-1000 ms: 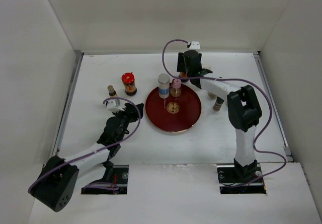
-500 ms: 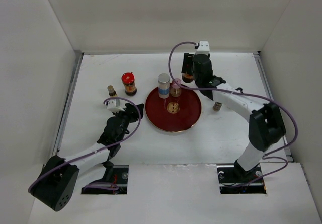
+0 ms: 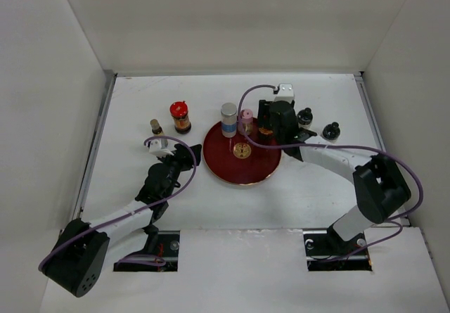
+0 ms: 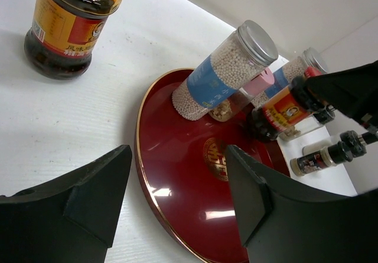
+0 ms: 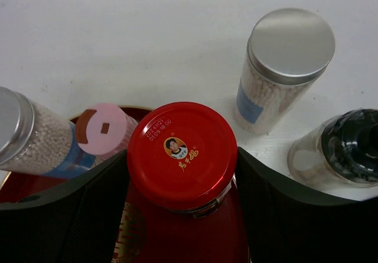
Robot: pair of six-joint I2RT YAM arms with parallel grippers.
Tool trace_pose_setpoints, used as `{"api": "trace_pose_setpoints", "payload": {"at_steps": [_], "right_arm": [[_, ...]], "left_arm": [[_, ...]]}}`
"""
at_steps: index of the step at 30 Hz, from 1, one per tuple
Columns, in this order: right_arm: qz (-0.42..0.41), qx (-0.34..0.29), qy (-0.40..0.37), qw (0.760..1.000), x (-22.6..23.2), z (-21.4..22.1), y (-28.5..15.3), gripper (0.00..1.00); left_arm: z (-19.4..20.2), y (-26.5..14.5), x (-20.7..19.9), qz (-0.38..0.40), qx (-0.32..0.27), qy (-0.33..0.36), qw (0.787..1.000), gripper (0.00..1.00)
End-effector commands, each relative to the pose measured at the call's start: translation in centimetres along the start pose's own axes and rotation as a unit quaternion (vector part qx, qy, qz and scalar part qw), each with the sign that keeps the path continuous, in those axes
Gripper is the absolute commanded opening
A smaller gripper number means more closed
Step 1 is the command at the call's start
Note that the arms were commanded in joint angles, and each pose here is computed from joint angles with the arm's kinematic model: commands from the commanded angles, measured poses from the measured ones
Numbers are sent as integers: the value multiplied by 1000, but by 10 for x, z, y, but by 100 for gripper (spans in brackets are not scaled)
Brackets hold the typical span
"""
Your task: Organize the condiment bottles
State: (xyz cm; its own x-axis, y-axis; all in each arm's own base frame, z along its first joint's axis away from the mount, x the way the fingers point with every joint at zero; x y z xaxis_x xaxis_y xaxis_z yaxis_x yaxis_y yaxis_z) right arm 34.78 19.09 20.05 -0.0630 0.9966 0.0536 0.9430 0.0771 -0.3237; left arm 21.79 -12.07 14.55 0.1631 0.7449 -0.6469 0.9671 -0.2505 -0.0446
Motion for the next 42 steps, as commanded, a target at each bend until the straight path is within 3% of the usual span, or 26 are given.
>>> {"api": "trace_pose_setpoints", "payload": {"at_steps": [1, 8, 15, 19, 24, 29, 34, 42], "right_arm": [[-24, -102, 72, 992, 19, -48, -3, 50], [-17, -90, 64, 994, 21, -33, 9, 54], [-19, -89, 67, 994, 19, -32, 4, 81], [-31, -113, 78, 990, 16, -55, -13, 88], [12, -126, 88, 988, -18, -76, -9, 84], [69, -86, 76, 991, -50, -79, 19, 87], [84, -54, 53, 994, -55, -73, 48, 93], [91, -19, 43, 995, -55, -55, 85, 90]], "left_arm": [[-16, 4, -17, 33, -27, -17, 999, 64], [-15, 4, -16, 32, -26, -18, 999, 64], [-16, 4, -16, 33, -27, -19, 999, 64], [-14, 5, -15, 30, -24, -18, 999, 65], [-14, 5, -16, 31, -24, -18, 999, 66], [-13, 5, -16, 32, -22, -18, 999, 67], [-13, 6, -14, 27, -22, -17, 999, 67], [-11, 6, -14, 28, -18, -17, 999, 67]]}}
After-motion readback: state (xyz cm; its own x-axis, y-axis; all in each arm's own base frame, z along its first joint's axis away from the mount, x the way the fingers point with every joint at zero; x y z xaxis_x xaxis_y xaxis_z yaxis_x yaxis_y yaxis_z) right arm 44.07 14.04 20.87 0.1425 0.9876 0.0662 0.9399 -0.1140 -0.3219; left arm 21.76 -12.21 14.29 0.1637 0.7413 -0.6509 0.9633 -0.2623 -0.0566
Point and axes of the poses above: each gripper's point midway between its finger pads, its own y axis out along the fingers, its own x axis along the line the jaws close on, z = x × y, the point moved 8 cm from there along -y, back along the fingers, and after that the axes turned 3 degrees about -y, right-handed, at the moved point
